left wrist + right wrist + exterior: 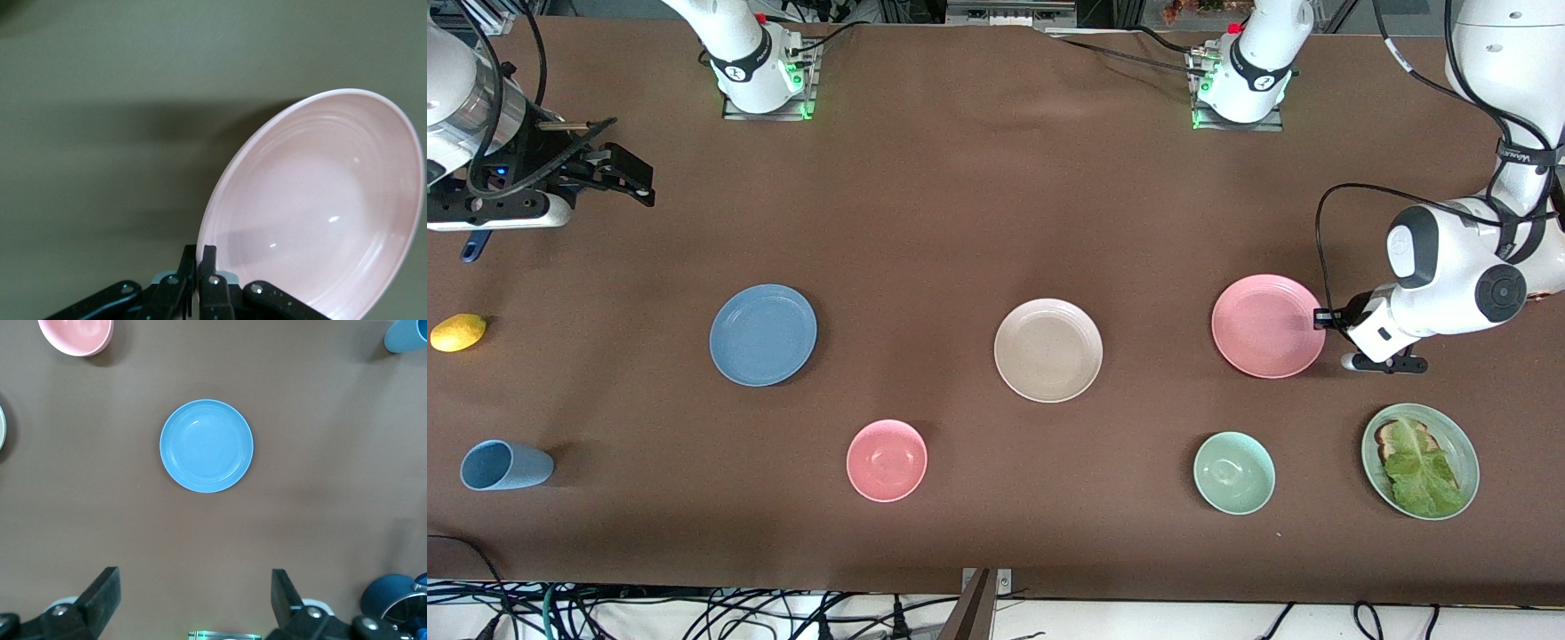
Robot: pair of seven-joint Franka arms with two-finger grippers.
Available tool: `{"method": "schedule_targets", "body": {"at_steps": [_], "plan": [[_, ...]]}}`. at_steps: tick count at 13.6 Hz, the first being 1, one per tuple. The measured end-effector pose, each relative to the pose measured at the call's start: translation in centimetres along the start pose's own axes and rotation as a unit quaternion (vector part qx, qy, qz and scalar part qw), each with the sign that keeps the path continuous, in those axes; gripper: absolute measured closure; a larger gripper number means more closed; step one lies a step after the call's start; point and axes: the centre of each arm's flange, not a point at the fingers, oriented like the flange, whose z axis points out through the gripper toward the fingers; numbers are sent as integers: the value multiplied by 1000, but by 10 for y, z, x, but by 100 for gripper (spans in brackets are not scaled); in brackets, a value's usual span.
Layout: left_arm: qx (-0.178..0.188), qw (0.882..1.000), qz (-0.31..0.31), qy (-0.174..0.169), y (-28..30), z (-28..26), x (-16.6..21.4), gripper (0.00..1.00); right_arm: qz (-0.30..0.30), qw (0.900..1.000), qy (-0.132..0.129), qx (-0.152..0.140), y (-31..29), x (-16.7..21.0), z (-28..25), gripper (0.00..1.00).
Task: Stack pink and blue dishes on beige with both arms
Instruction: 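Slide the pink plate with the left gripper onto the beige plate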
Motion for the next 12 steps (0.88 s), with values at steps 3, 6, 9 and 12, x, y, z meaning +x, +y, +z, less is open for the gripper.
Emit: {"method": "schedule_targets", "body": {"at_steps": [3, 6, 9, 12], "plan": [[-32, 999, -39, -1, 53, -29, 12, 95, -2, 1000, 1, 1, -3, -1, -1, 0], [-60, 995, -77, -4, 110, -35, 12, 95, -5, 1000, 1, 1, -5, -1, -1, 0], [-82, 992, -94, 1, 166, -46, 10, 95, -5, 1000, 1, 1, -5, -1, -1, 0], [-94, 990, -102, 29, 229, -43, 6, 95, -4, 1000, 1, 1, -5, -1, -1, 0]]}}
